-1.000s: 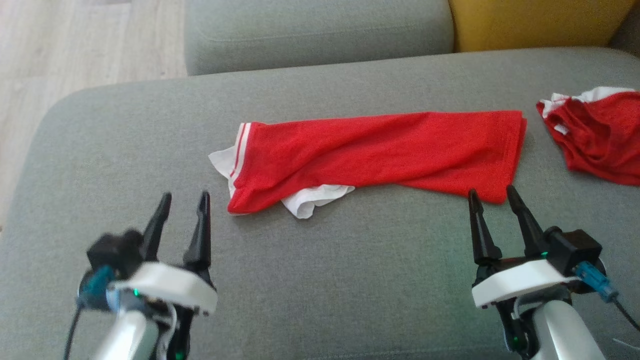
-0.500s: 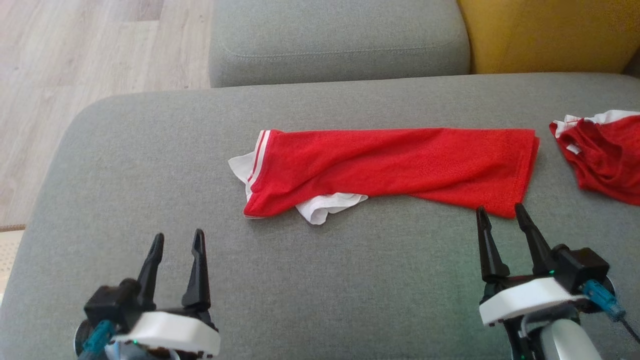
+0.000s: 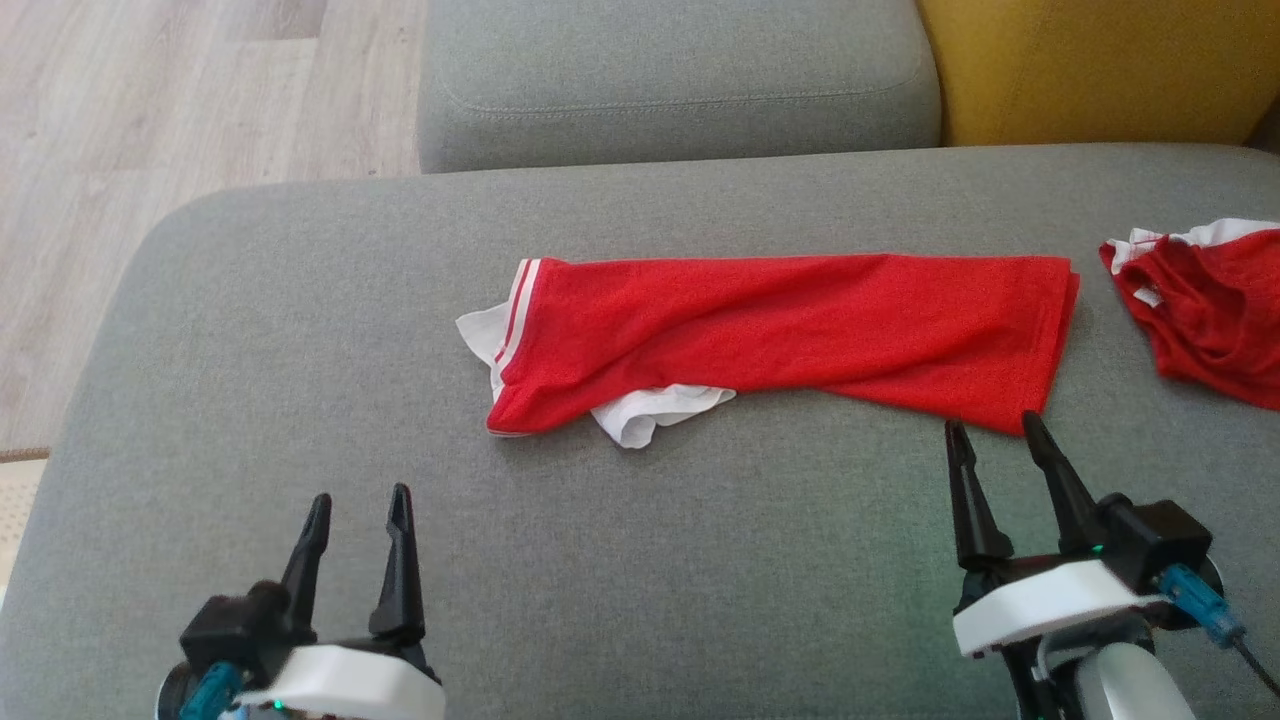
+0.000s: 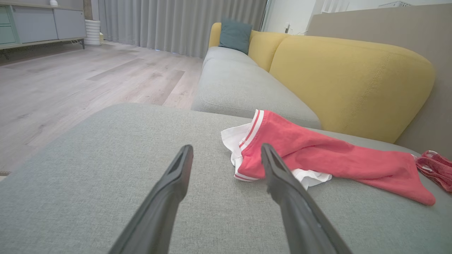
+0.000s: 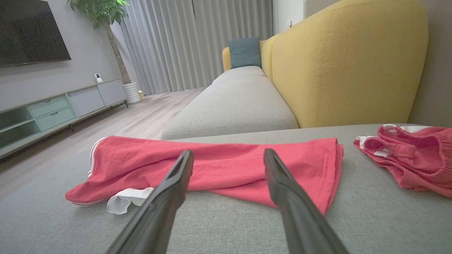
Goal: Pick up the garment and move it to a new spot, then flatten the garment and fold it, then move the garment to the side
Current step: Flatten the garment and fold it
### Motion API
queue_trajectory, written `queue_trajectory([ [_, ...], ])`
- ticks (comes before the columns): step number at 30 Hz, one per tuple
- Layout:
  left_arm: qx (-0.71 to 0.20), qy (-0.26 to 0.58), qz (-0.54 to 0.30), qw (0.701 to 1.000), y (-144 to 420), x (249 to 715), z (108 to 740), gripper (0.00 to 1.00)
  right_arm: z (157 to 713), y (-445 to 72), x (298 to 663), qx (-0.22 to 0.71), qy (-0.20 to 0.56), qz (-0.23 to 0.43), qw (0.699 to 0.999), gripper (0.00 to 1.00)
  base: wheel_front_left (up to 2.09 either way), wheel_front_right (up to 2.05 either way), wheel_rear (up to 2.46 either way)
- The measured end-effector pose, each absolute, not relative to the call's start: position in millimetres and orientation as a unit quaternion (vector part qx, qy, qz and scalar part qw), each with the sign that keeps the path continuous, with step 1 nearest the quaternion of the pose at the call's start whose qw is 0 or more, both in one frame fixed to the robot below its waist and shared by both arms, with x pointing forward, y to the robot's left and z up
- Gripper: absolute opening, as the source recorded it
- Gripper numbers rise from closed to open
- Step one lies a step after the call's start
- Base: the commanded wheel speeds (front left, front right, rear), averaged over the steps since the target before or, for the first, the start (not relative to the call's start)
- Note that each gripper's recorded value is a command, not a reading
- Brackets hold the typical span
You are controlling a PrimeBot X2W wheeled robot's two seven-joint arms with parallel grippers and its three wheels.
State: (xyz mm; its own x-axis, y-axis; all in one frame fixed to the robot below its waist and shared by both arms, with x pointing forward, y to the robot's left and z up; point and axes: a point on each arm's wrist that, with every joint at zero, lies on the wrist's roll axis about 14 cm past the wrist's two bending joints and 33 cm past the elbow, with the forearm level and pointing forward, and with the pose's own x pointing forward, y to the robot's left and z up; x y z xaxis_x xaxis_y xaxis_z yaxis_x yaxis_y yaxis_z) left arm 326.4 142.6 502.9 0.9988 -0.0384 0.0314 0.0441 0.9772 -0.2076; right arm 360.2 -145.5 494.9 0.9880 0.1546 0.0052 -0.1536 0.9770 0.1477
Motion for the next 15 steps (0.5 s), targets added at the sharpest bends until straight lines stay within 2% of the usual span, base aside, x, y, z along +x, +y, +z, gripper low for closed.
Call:
queue_trajectory([
  [15, -0.107, -0.011, -0.023, 0.994, 141.9, 328.2, 498.3, 1.00, 492.0, -145.1, 359.4, 0.074, 0.007, 0.078, 0.994, 1.00, 0.00, 0.00, 0.00],
])
